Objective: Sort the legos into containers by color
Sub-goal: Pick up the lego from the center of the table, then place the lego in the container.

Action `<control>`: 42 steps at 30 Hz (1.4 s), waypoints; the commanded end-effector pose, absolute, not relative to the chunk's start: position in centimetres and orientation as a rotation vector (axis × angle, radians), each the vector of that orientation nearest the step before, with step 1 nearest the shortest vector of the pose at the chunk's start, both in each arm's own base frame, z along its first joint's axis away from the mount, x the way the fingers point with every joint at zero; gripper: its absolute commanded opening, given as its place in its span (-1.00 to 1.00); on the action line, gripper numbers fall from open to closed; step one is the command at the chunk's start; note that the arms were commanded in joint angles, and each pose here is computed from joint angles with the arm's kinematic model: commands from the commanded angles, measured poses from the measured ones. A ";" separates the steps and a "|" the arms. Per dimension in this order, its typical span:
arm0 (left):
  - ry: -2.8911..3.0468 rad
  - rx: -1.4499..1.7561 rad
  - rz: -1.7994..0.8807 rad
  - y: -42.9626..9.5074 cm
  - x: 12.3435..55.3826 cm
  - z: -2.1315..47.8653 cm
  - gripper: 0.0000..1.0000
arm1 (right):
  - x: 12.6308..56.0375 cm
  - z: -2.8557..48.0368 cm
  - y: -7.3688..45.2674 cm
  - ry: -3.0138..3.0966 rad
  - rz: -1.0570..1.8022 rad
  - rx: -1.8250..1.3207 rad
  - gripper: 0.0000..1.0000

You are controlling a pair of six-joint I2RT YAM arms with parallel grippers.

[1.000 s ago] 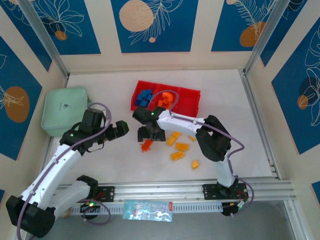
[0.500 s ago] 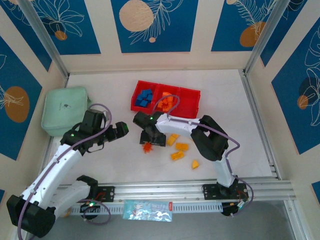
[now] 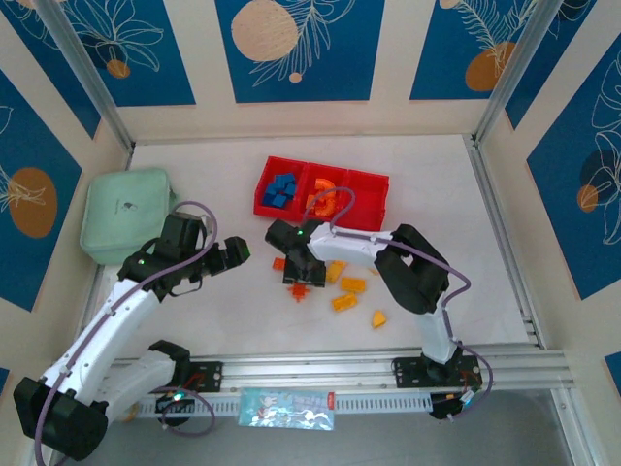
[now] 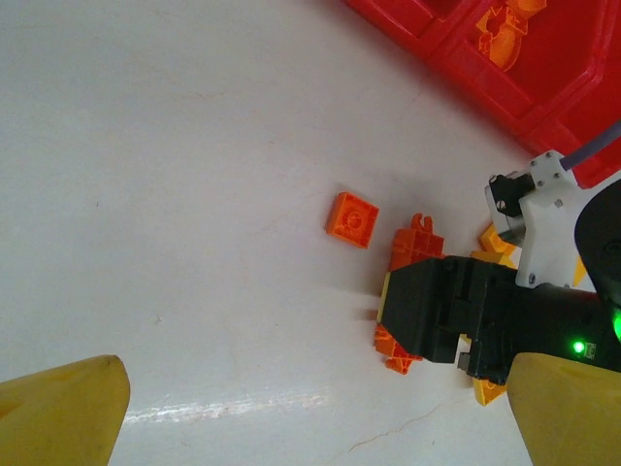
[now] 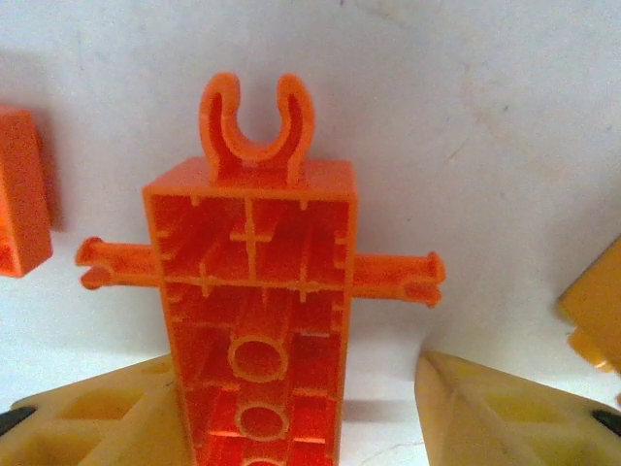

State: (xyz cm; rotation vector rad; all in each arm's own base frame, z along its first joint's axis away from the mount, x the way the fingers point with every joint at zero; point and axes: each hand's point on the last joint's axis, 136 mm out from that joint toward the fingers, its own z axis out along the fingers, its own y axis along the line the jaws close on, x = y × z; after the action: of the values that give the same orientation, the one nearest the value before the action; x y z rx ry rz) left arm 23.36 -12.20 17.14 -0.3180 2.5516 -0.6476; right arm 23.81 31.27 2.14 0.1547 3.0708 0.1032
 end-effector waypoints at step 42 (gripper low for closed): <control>2.507 -0.226 -0.744 -15.3 29.2 19.4 0.99 | 43.8 14.3 27.8 2.762 0.191 0.017 -0.28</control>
State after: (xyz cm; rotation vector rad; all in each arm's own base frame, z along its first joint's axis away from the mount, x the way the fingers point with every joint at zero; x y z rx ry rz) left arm 27.92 -14.77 17.73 -0.2630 2.5596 -0.6996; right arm 42.90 28.26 15.75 0.0687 2.7214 0.2398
